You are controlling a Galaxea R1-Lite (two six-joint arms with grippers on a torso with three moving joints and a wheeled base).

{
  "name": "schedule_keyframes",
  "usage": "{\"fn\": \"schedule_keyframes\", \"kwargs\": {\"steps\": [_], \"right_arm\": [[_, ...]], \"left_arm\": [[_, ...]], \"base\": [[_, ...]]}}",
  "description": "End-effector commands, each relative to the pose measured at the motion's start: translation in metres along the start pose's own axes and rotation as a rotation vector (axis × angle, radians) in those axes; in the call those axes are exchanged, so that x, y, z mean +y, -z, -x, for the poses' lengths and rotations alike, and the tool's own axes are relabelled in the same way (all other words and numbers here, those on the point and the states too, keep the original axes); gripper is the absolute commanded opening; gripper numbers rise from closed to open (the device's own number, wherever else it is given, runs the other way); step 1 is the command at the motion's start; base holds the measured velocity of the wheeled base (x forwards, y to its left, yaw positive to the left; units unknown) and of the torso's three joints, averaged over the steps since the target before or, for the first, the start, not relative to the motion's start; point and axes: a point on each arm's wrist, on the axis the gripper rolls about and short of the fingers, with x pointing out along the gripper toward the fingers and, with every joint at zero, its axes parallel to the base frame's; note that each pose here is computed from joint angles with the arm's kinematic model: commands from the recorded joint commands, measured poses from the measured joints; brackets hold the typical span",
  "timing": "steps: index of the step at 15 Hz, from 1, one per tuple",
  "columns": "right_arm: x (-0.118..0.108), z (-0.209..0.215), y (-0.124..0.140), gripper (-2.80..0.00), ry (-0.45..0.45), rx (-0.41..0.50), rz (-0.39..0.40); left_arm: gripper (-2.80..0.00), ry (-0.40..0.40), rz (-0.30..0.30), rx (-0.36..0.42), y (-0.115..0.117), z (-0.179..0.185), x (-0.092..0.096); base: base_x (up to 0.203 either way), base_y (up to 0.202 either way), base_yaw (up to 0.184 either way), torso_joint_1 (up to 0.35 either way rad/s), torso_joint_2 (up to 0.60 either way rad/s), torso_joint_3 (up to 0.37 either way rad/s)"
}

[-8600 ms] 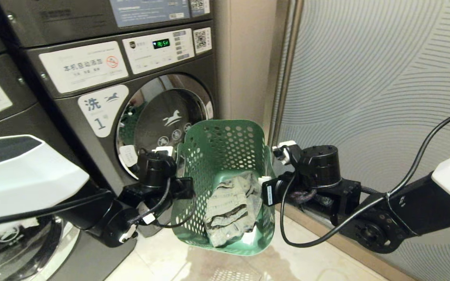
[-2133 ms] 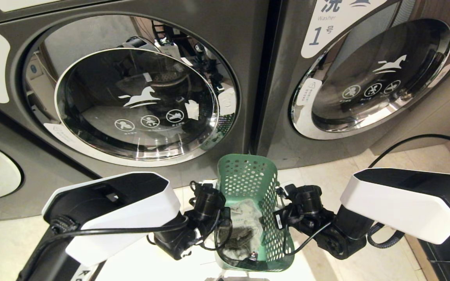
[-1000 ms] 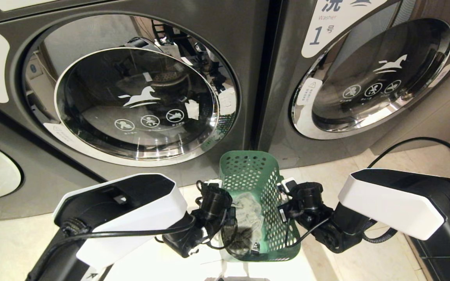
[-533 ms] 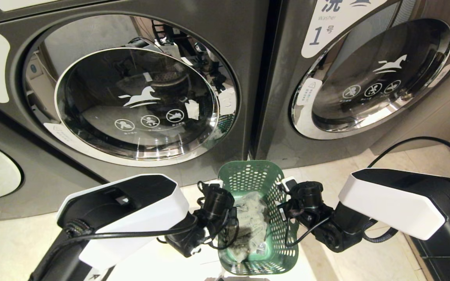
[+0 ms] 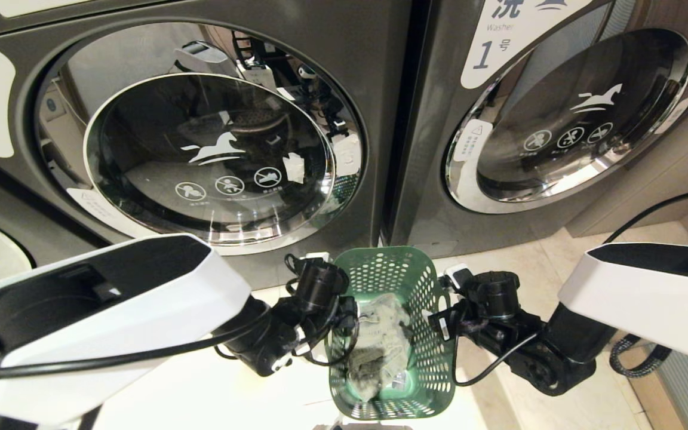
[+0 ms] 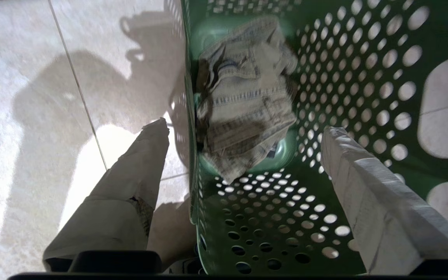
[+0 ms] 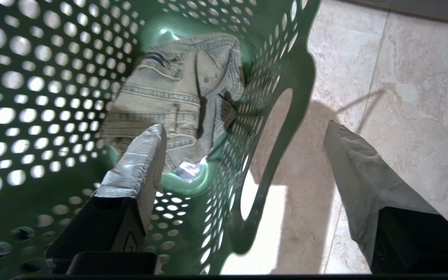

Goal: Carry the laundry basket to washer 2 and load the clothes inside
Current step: Pick up the clothes basket and put it beside the washing machine

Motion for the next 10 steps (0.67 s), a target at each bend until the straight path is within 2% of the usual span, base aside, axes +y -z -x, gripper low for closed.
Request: {"fn": "schedule_keyframes", "kwargs": {"steps": [1, 4, 5, 6, 10], "right_arm": [[-0.002, 0.027, -0.023, 0.00, -0.004, -0.067, -0.009], [0.002, 0.052, -0.034, 0.00, -0.025, -0.099, -0.009], [0.002, 0.055, -0.033, 0.00, -0.025, -0.094, -0.007], [0.002, 0.055, -0.032, -2.80, -0.025, -0.090, -0.005], [0.008, 0.060, -0.033, -2.80, -0.038, -0.093, -0.006]], "left_arm": [[0.00, 0.032, 0.030, -0.082, -0.031, 0.029, -0.003], [0.00, 0.025, 0.045, -0.104, -0.043, 0.051, 0.006], [-2.80, 0.012, 0.051, -0.097, -0.041, 0.053, 0.012], [-2.80, 0.003, 0.053, -0.089, -0.039, 0.054, 0.015], [-2.80, -0.001, 0.079, -0.089, -0.038, 0.062, 0.020]], "base": [[0.000, 0.000, 0.000, 0.000, 0.00, 0.000], [0.000, 0.000, 0.000, 0.000, 0.00, 0.000], [0.000, 0.000, 0.000, 0.000, 0.00, 0.000], [0.000, 0.000, 0.000, 0.000, 0.00, 0.000], [0.000, 0.000, 0.000, 0.000, 0.00, 0.000]]}}
